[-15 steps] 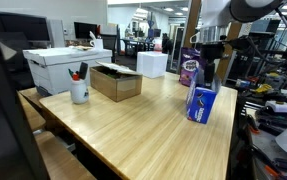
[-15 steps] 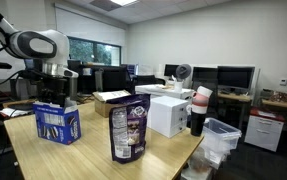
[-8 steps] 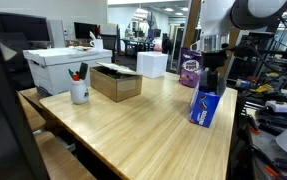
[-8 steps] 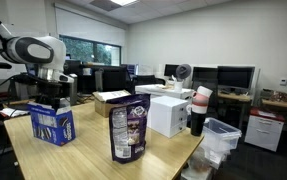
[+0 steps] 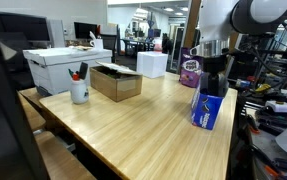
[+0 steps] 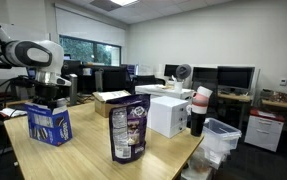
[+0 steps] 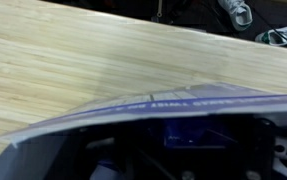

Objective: Remove the blue packet from the blue box and place it on the counter

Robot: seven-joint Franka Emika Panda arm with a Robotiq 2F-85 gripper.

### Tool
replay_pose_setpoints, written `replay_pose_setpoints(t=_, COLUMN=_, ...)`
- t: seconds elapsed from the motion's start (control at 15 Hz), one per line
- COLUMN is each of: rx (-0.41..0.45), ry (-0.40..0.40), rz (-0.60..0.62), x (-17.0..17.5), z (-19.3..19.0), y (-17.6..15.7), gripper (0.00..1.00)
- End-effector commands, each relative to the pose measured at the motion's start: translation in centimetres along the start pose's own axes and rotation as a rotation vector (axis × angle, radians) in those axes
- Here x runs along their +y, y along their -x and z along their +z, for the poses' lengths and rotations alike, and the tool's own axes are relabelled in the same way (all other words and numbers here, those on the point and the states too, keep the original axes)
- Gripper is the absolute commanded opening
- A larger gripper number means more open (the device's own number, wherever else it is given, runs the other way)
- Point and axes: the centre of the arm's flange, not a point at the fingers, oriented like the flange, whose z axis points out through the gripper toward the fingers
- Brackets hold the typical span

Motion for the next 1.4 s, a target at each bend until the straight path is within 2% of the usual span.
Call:
replay_pose_setpoints(t=0.0, rx=0.028, ry=0.012, rz=0.048, x=-0.5, z=0.8, y=0.0, gripper=0.96)
replay_pose_setpoints(t=0.33, rx=0.082, ry=0.022, rz=0.126, x=-0.3, z=0.4, y=0.1, gripper=1.00)
replay_pose_setpoints(t=0.53, rx=0.090, ry=0.028, rz=0.158, x=-0.3, z=0.5, y=0.3, gripper=0.99)
replay_pose_setpoints(t=0.6, rx=0.092, ry=0.030, rz=0.165, x=-2.0, z=1.3, y=1.1, gripper=0.98)
replay_pose_setpoints(t=0.67, rx=0.098, ry=0.035, rz=0.177, x=-3.0, z=1.7, y=1.5, gripper=0.93)
replay_pose_setpoints(t=0.73, rx=0.105, ry=0.043, rz=0.183, x=-4.1, z=2.1, y=1.9, gripper=0.72)
replay_pose_setpoints(t=0.87, rx=0.125, ry=0.054, rz=0.188, x=-5.6, z=2.1, y=2.2, gripper=0.61)
replay_pose_setpoints(t=0.93, rx=0.139, ry=0.057, rz=0.197, x=-7.1, z=1.9, y=2.4, gripper=0.51)
replay_pose_setpoints(t=1.07, rx=0.153, ry=0.058, rz=0.207, x=-8.6, z=1.8, y=2.8, gripper=0.40)
replay_pose_setpoints(t=1.27, rx=0.183, ry=0.053, rz=0.219, x=-12.7, z=1.2, y=4.1, gripper=0.14)
replay_pose_setpoints(t=1.33, rx=0.181, ry=0.050, rz=0.220, x=-13.6, z=1.0, y=4.4, gripper=0.09)
